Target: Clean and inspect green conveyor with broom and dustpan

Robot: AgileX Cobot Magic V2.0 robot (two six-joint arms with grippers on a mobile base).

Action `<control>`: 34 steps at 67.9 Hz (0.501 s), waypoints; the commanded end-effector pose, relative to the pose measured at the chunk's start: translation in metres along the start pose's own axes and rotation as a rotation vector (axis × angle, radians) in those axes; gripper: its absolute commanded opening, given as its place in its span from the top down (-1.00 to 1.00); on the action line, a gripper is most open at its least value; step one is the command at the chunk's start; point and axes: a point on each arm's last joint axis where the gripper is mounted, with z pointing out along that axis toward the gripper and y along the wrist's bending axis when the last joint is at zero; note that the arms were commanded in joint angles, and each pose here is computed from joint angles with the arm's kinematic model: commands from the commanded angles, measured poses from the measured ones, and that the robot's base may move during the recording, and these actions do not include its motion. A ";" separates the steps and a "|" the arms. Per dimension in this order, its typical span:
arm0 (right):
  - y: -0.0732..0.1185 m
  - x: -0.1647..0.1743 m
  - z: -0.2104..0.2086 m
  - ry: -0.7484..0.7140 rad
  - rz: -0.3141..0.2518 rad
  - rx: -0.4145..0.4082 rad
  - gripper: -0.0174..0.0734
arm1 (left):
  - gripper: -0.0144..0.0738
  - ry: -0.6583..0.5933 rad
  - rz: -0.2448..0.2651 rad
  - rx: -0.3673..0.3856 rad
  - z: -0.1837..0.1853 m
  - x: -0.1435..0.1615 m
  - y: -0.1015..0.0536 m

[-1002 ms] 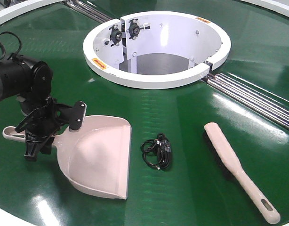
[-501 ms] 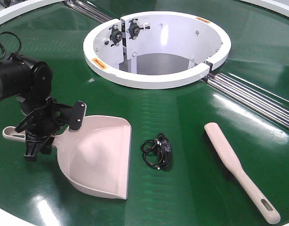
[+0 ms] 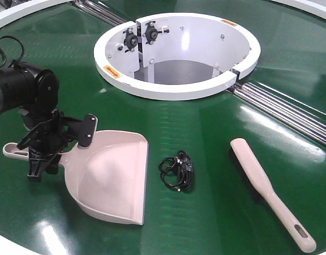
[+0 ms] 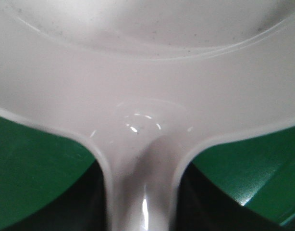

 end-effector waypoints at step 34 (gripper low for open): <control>0.001 0.001 0.066 0.656 0.030 0.002 0.52 | 0.69 -0.018 0.001 -0.053 -0.025 0.000 -0.003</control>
